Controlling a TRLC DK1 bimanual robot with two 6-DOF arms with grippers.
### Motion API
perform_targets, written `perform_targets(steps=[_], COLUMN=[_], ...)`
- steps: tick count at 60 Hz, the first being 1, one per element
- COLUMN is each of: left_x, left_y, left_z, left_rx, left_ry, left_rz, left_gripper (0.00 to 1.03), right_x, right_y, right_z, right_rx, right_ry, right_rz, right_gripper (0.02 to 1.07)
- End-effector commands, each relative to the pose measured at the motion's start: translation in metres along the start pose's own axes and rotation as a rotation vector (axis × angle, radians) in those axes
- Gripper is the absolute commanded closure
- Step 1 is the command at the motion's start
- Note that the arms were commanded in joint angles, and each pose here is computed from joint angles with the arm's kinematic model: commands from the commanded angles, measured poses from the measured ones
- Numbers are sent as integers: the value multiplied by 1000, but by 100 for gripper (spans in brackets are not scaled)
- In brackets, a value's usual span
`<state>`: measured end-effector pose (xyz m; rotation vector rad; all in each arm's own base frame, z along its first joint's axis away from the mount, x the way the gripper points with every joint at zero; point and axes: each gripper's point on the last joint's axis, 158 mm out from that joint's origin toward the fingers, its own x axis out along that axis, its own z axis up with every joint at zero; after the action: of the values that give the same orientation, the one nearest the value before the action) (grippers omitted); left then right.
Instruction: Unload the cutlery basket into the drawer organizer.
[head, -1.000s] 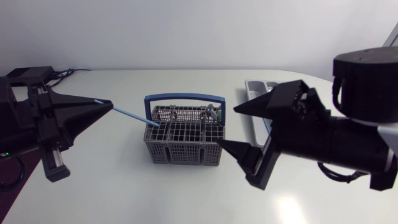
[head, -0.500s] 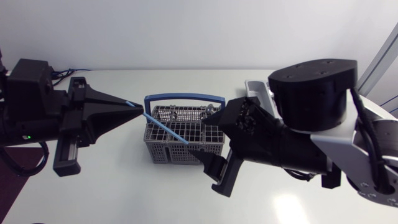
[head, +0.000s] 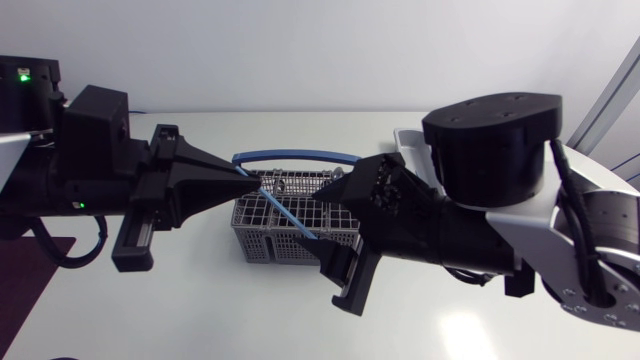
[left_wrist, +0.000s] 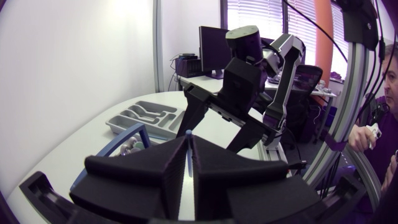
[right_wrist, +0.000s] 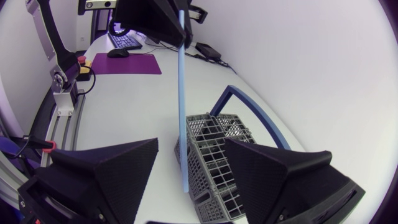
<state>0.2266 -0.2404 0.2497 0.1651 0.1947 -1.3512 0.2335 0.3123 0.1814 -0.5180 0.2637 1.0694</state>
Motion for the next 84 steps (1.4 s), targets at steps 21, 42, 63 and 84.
perform_targets(steps=[21, 42, 63, 84], left_x=[8, 10, 14, -26], left_y=[-6, -8, -2, 65], left_z=[15, 21, 18, 50], left_rx=[-27, -26, -17, -40], left_ry=[-2, -3, 5, -65], left_rz=[-57, -65, -46, 203], left_gripper=[88, 88, 88, 3], right_x=[7, 7, 7, -24], right_y=[-7, -5, 6, 8], right_z=[-12, -11, -18, -12], right_rx=[-2, -2, 10, 38], right_ry=[-3, -4, 25, 42], right_rz=[14, 24, 45, 52], right_gripper=[58, 80, 101, 101])
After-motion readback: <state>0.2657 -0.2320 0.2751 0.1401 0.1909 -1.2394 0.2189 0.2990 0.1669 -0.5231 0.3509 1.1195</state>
